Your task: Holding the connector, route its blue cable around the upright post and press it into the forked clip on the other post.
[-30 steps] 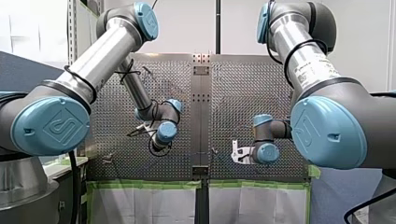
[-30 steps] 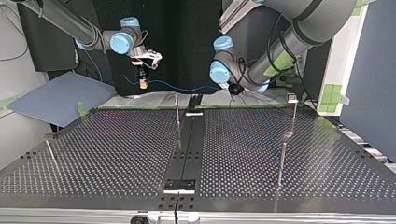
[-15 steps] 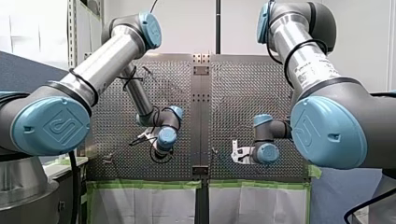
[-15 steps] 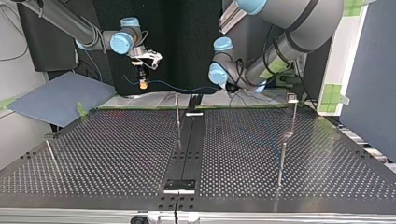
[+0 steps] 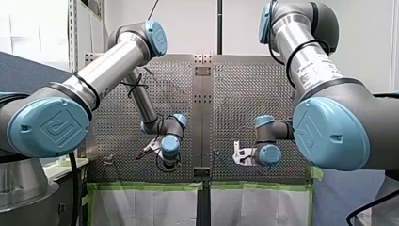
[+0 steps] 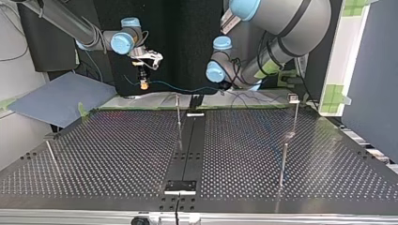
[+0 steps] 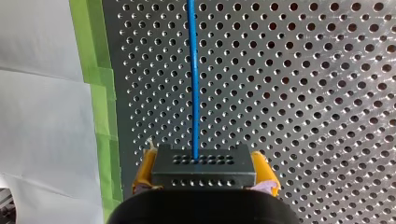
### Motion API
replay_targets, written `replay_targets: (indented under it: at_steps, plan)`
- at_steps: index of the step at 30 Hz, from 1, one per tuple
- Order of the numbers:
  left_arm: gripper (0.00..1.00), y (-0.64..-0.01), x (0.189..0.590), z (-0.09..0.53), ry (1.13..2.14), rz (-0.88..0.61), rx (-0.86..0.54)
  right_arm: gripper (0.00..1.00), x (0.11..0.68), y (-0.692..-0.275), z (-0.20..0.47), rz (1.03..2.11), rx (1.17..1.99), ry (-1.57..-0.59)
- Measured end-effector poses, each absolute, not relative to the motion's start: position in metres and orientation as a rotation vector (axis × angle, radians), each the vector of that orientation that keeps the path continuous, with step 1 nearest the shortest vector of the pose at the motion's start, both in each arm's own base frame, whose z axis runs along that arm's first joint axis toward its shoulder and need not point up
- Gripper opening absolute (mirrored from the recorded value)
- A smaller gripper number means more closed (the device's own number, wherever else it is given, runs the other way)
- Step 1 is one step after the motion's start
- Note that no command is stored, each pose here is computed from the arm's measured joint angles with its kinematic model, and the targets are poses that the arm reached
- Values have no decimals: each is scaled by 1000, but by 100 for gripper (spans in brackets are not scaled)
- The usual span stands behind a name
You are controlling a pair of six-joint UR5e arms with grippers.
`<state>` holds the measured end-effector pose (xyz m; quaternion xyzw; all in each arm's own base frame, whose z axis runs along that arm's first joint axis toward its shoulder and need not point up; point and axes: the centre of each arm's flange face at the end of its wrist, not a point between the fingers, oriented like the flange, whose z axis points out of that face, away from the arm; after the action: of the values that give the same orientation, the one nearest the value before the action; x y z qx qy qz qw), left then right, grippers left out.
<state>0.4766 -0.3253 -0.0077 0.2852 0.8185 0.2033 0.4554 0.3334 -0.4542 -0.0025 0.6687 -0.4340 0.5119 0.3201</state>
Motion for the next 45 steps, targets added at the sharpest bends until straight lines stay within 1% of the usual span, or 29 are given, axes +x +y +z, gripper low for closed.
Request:
replay_targets:
  at_steps: [15,26,38,45]
  plan:
    - [100,-352,479,-8,1963,258,620,0,334,-454,-2,1349,1763,-1130]
    - [100,-374,473,-7,1943,72,590,0,340,-456,0,1391,1789,-1102]
    - [100,-385,473,-7,1945,-118,538,0,342,-454,0,1405,1807,-1093]
    - [100,-388,470,-7,1959,-167,487,0,344,-455,1,1423,1820,-1081]
